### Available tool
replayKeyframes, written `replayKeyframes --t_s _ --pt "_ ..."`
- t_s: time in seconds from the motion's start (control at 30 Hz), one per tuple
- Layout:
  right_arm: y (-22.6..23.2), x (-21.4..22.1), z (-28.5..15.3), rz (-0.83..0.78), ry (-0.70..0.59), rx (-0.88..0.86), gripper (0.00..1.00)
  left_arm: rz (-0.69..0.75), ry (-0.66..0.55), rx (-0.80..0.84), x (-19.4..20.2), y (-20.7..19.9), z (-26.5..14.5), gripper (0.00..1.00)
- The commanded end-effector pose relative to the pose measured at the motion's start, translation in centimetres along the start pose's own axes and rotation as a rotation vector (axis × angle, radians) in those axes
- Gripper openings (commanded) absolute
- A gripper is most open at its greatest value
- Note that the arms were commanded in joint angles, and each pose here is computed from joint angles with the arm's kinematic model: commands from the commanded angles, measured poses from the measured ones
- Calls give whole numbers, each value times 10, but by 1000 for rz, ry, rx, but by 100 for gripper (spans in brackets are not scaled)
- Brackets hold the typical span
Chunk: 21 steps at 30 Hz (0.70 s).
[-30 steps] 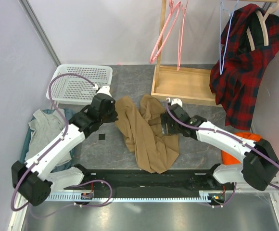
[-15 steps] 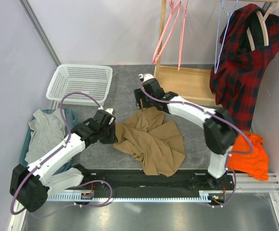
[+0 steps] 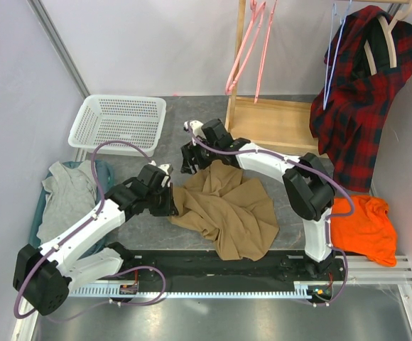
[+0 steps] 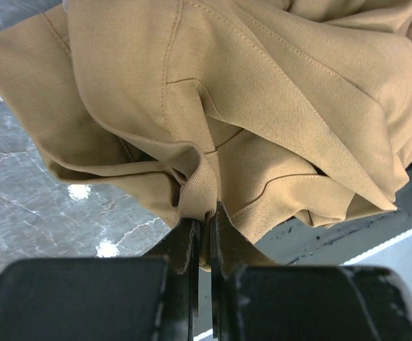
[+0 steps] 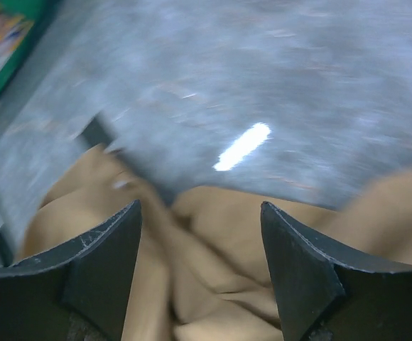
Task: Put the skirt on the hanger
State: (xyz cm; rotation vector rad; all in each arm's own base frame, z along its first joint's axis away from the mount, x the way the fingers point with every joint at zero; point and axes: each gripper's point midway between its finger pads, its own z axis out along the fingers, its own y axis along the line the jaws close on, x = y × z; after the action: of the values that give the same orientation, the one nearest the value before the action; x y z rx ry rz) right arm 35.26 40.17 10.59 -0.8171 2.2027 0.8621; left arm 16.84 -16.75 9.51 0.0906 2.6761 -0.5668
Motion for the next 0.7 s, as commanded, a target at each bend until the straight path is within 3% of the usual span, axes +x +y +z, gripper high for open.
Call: replayKeyframes --t_s 0.0,0.2,0.33,0.47,0.67 --pt "57 4 -9 -122 18 -259 74 0 -18 78 -4 -16 -5 2" --pt "82 58 -32 -140 113 -445 74 -3 -19 47 -4 -11 -2 2" --pt "91 78 -32 -153 152 -481 73 -3 -21 45 -5 -10 -2 2" --pt "90 75 -18 -148 138 -460 67 -5 -33 40 -7 -10 -3 2" --pt "99 50 -13 -116 -3 -459 65 -16 -33 24 -7 -7 -1 2"
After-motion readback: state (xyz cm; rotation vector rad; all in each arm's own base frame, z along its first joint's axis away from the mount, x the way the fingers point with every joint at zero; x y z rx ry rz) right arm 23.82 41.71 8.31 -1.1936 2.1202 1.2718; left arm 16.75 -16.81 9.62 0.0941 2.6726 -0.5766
